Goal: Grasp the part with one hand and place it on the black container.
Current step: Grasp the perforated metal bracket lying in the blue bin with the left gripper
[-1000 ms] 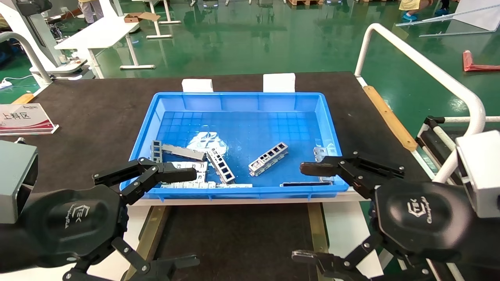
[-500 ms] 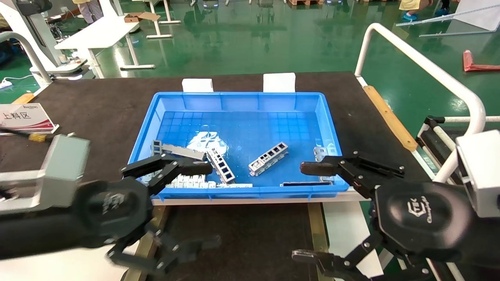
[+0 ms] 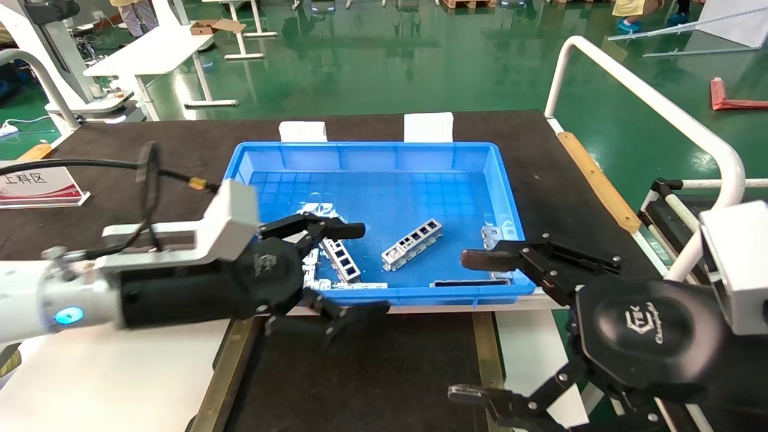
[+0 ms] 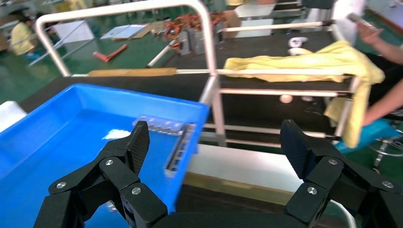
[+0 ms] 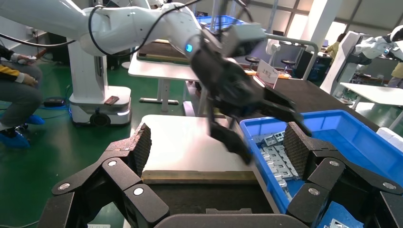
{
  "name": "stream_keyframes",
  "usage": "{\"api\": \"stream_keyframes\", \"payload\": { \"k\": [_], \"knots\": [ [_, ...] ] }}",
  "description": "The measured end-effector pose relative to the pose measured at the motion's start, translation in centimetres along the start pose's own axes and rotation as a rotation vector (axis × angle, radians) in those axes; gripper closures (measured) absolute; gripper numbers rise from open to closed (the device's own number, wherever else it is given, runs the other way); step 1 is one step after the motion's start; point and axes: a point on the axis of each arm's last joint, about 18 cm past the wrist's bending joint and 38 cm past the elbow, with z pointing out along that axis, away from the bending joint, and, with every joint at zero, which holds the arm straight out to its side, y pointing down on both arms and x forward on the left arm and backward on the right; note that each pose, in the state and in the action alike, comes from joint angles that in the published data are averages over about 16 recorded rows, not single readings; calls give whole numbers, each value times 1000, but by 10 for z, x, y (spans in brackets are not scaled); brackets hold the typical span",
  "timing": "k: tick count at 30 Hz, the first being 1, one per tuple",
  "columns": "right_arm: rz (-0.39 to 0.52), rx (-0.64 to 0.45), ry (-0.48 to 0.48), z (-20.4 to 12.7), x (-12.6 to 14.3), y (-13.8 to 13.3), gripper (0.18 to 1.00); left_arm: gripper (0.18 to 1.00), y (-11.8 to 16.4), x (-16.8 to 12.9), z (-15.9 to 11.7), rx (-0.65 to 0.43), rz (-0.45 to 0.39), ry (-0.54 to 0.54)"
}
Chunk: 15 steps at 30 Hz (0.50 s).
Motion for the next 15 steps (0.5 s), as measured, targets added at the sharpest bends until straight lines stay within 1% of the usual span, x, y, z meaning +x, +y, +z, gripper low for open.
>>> {"api": "stream_keyframes", "payload": {
  "k": [15],
  "knots": [
    [0, 0, 0, 0, 0, 0, 178, 184, 29, -56, 68, -65, -50, -126]
  ]
}}
